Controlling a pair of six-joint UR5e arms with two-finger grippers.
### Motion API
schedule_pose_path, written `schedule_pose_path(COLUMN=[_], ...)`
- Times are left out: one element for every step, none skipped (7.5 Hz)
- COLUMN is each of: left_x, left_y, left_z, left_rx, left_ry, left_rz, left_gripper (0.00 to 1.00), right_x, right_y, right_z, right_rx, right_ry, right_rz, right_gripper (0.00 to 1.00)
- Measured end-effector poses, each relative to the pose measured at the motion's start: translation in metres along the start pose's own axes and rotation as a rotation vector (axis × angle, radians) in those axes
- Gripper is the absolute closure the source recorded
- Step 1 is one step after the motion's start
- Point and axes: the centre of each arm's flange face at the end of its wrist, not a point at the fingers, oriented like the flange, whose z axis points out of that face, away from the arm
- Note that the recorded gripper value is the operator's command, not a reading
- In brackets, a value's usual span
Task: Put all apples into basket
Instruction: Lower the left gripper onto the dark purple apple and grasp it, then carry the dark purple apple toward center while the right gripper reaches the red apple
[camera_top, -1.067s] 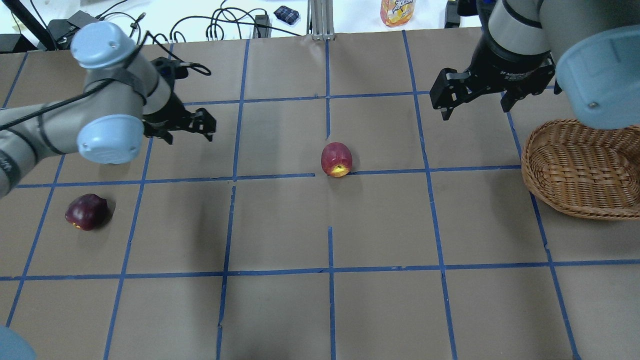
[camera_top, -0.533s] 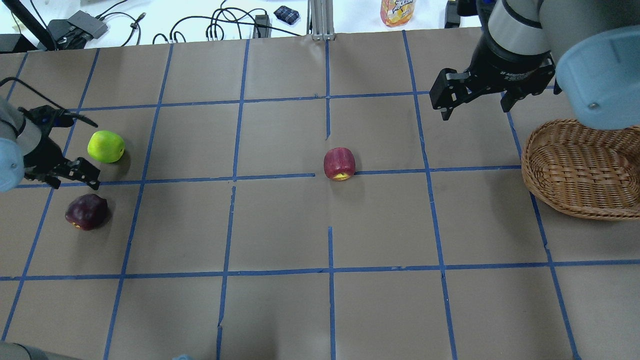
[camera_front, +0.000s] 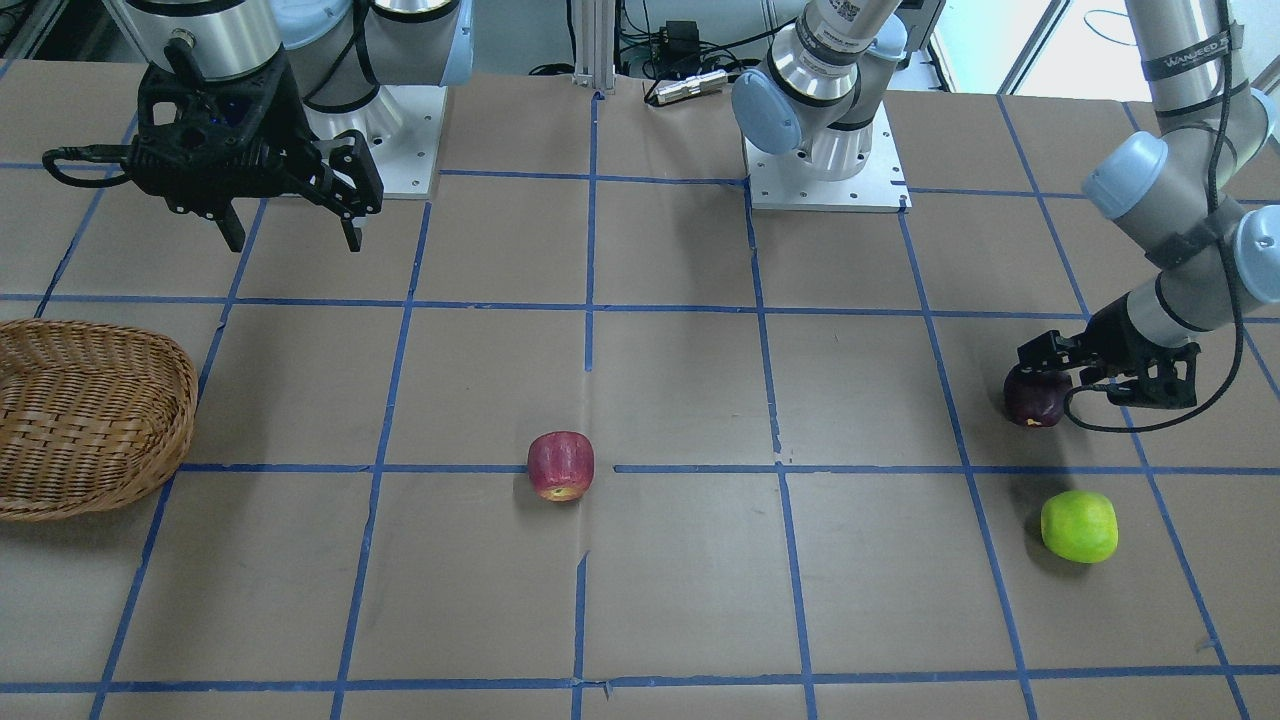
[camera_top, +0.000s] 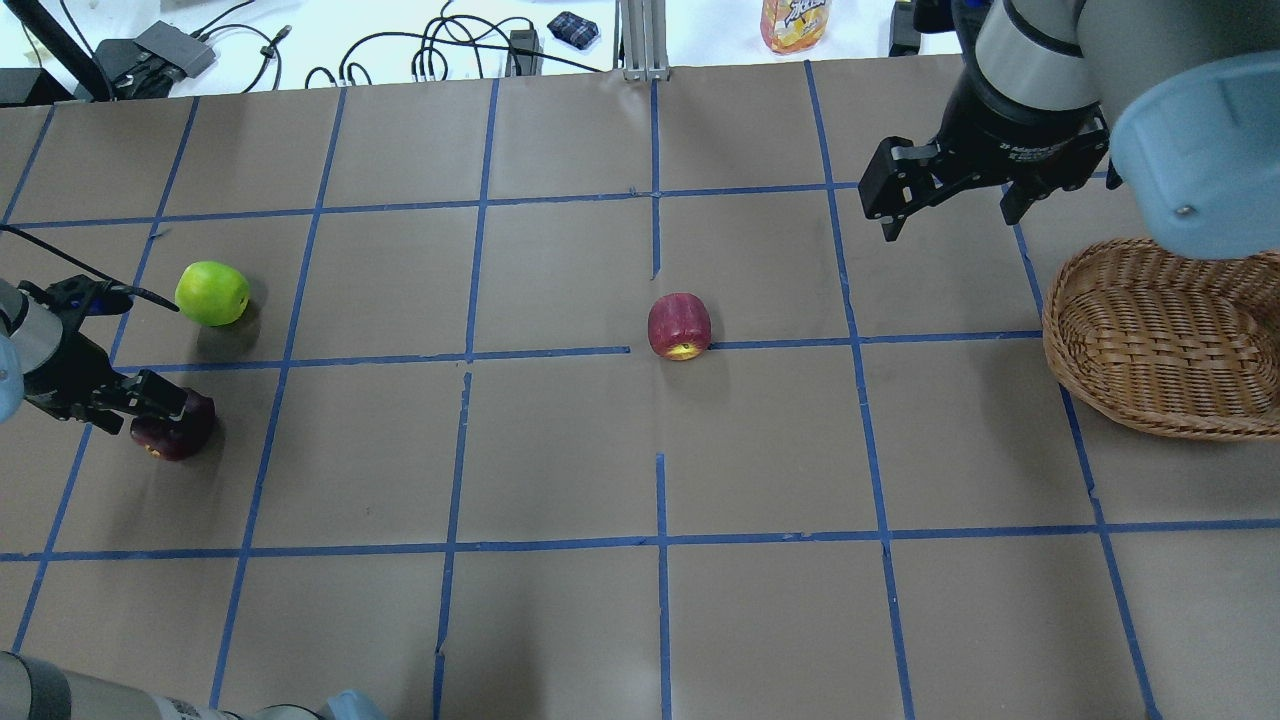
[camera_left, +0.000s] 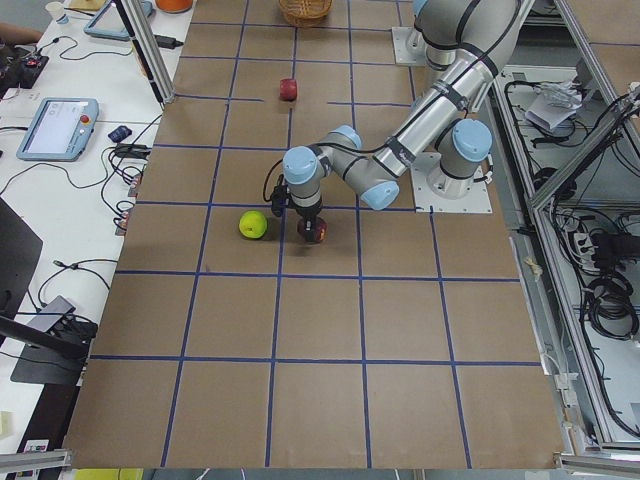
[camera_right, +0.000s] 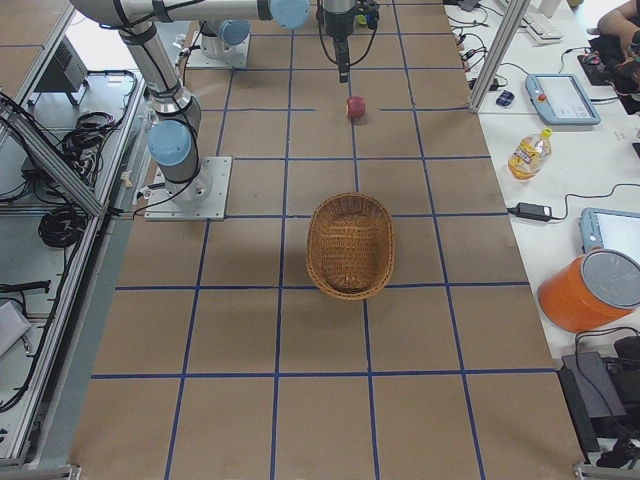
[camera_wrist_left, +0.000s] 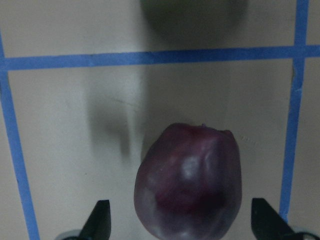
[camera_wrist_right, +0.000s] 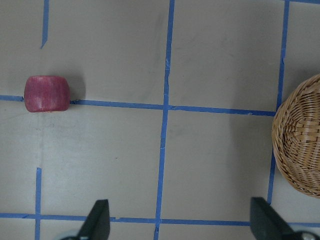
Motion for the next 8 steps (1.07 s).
schedule_pose_path(left_x=[-0.001, -0.002, -0.003, -0.001, 0.004, 0.016, 0.041, 0.075], left_y=[0.0, -0.001, -0.002, -0.003, -0.005, -0.009, -0.017, -0.027], left_z=[0.007, 0.012, 0.013, 0.01, 0.0, -0.014, -0.028, -0.039], left_rx=[-0.009, -0.013, -0.013, -0.006, 0.012, 0.03, 0.041, 0.047], left_ry=[0.01, 0.015, 0.016, 0.016, 0.019, 0.033, 0.04, 0.037], left_rz=[-0.001, -0.002, -0.001, 0.0, 0.001, 0.005, 0.004, -0.004], left_gripper=[0.32, 0.75, 0.97, 1.0, 1.0, 1.0, 1.0, 1.0], right_x=[0.0, 0.0, 0.0, 0.0, 0.0, 0.0, 0.0, 0.0], right_y=[0.0, 0.0, 0.0, 0.0, 0.0, 0.0, 0.0, 0.0], right_z=[0.0, 0.0, 0.0, 0.0, 0.0, 0.0, 0.0, 0.0], right_rx=[0.0, 0.0, 0.0, 0.0, 0.0, 0.0, 0.0, 0.0], right_ry=[0.0, 0.0, 0.0, 0.0, 0.0, 0.0, -0.001, -0.001], right_rz=[0.0, 0.0, 0.0, 0.0, 0.001, 0.001, 0.001, 0.0], right_gripper=[0.0, 0.0, 0.0, 0.0, 0.0, 0.0, 0.0, 0.0])
